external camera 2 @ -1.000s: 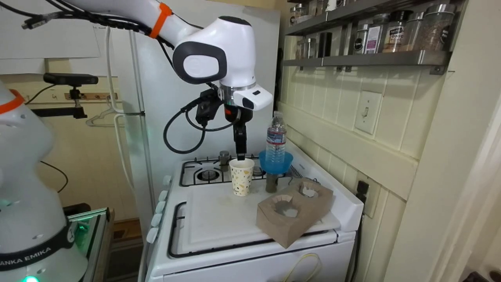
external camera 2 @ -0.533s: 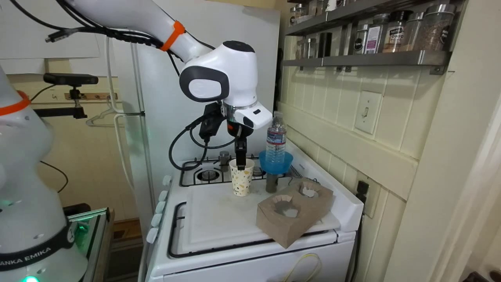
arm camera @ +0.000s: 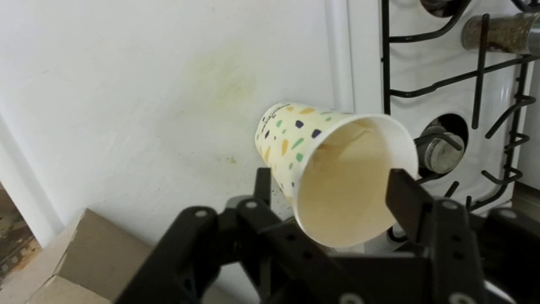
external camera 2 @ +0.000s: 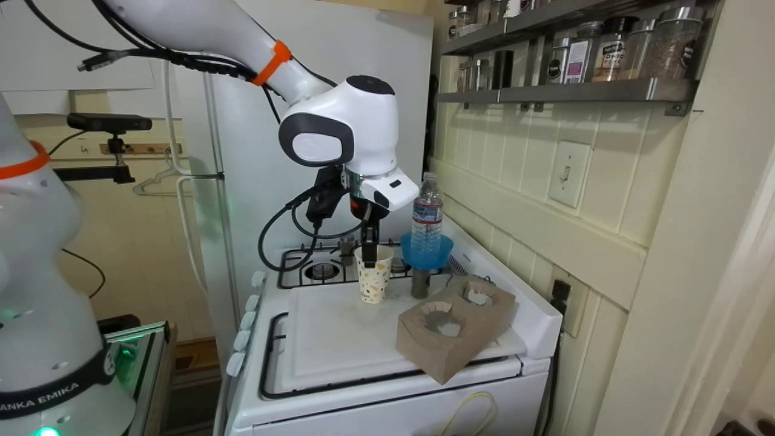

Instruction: Place the coffee cup on top of the water bottle.

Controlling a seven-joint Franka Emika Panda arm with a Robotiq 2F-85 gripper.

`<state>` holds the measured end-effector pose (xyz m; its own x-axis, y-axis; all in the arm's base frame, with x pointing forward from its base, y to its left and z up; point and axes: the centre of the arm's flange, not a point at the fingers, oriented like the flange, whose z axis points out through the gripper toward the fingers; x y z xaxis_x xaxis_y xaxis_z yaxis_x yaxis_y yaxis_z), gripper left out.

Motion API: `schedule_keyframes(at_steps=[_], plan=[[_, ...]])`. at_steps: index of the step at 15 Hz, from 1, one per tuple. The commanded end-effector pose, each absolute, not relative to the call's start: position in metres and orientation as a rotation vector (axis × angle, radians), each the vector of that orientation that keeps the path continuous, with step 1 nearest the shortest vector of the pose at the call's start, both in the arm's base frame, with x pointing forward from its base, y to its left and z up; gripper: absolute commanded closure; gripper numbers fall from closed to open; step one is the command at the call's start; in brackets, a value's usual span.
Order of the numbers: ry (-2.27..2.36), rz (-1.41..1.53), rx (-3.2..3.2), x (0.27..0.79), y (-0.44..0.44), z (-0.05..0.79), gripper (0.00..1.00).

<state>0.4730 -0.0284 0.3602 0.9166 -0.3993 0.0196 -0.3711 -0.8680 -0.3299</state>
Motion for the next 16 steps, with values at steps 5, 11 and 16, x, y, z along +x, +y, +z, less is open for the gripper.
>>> schedule_keyframes(at_steps=[5,11,16], plan=[[0.623,-0.105,-2.727,0.465,-0.026,0.344,0.81],[0.636,-0.102,-2.728,0.463,-0.027,0.348,1.00],[0.470,-0.126,-2.736,0.446,-0.016,0.395,0.99]])
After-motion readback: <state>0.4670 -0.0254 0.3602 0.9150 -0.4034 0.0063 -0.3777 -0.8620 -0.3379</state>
